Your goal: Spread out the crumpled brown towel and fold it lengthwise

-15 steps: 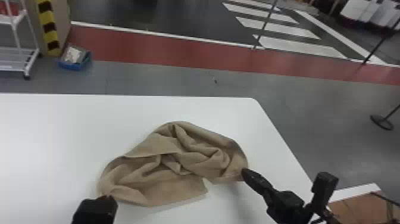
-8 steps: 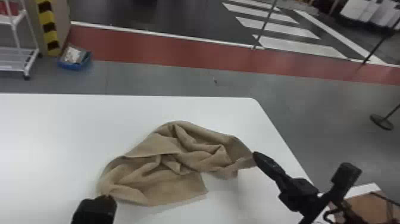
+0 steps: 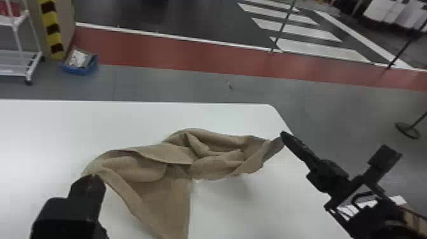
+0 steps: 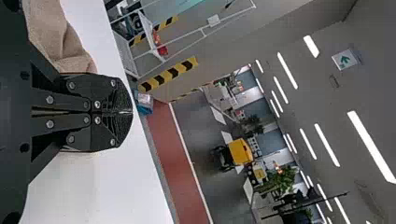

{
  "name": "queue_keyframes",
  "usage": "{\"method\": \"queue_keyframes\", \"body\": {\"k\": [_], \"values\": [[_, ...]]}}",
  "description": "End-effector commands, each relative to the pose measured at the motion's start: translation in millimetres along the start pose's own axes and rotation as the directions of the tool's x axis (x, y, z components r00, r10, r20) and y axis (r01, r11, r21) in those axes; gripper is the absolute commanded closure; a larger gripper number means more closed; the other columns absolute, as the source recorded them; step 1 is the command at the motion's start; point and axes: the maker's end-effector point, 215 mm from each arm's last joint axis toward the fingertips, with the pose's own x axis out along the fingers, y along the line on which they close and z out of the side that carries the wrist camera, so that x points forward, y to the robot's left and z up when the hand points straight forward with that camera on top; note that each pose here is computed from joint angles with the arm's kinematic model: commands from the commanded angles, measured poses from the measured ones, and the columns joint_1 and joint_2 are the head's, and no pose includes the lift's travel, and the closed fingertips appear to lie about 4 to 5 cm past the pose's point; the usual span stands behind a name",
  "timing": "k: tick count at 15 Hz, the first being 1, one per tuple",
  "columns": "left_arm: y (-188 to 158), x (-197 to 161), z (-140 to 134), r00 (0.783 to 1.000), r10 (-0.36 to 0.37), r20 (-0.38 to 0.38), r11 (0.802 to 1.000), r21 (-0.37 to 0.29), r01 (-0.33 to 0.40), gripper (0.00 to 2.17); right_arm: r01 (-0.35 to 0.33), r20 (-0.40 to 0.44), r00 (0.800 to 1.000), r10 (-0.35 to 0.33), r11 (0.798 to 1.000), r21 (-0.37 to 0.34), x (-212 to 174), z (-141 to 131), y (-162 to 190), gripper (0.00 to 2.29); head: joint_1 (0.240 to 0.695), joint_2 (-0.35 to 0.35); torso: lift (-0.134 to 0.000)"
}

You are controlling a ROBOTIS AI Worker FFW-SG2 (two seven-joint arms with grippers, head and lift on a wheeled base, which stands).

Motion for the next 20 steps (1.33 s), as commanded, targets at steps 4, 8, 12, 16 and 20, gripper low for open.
{"method": "queue_keyframes", "body": {"k": [4, 8, 12, 16, 20], "values": [[30, -5, 38, 0.993, 0.083, 0.088, 0.996, 0.019, -0.085, 1.42, 0.072, 0.087, 0.994, -0.073, 0.997, 0.017, -18, 60, -41, 1.29, 0.695, -0.35, -0.124], [37, -3, 36, 0.992, 0.102, 0.071, 0.993, 0.055, -0.106, 1.42, 0.117, 0.122, 0.985, -0.119, 0.993, 0.023, -35, 94, -66, 1.29, 0.695, -0.35, -0.124], [44, -1, 38, 0.989, 0.127, 0.082, 0.989, 0.066, -0.132, 1.42, 0.193, 0.138, 0.971, -0.193, 0.981, 0.015, -47, 120, -106, 1.29, 0.695, -0.35, -0.124], [42, 2, 36, 0.989, 0.126, 0.078, 0.989, 0.066, -0.131, 1.42, 0.228, 0.093, 0.969, -0.227, 0.974, 0.007, -29, 91, -128, 1.29, 0.695, -0.35, -0.124], [43, 9, 20, 0.989, 0.137, 0.053, 0.985, 0.098, -0.142, 1.42, 0.267, 0.096, 0.959, -0.266, 0.964, 0.007, -16, 80, -154, 1.29, 0.695, -0.35, -0.124]]}}
